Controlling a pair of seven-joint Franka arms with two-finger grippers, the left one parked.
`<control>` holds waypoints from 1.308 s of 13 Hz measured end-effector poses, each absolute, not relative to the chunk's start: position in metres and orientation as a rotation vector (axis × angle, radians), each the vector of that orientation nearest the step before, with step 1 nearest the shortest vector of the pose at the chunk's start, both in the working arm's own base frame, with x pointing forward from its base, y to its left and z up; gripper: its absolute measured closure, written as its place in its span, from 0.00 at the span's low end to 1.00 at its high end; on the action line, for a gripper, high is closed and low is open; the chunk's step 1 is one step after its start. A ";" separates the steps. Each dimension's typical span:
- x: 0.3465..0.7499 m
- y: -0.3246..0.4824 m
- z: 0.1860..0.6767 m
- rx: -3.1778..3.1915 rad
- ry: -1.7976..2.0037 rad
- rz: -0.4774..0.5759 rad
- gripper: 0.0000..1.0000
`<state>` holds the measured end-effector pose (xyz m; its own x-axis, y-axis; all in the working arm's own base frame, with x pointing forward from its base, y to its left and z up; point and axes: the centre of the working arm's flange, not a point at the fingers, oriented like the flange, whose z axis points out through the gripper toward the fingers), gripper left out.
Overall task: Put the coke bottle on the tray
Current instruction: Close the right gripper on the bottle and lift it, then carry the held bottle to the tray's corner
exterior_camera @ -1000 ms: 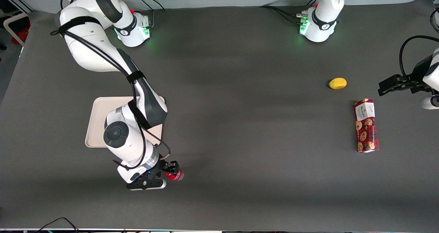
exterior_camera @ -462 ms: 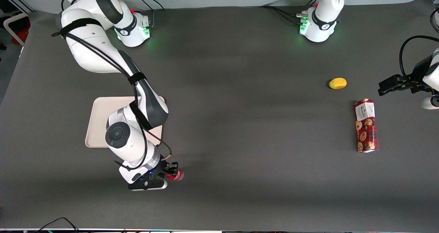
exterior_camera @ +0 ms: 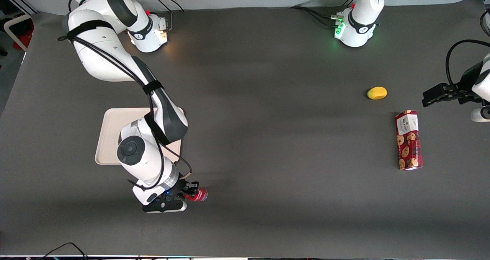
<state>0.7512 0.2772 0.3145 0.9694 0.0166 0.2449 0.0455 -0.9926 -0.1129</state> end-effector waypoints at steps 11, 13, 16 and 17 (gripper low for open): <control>0.727 0.279 0.414 -3.058 -0.101 -0.234 0.67; 0.715 0.268 0.470 -3.068 -0.161 -0.264 0.67; 0.693 0.233 0.535 -3.108 -0.270 -0.213 0.67; 0.685 0.221 0.549 -3.122 -0.303 -0.171 0.67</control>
<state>0.6847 0.2208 0.5494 0.9755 0.1916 0.1081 0.1917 -0.9814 0.0103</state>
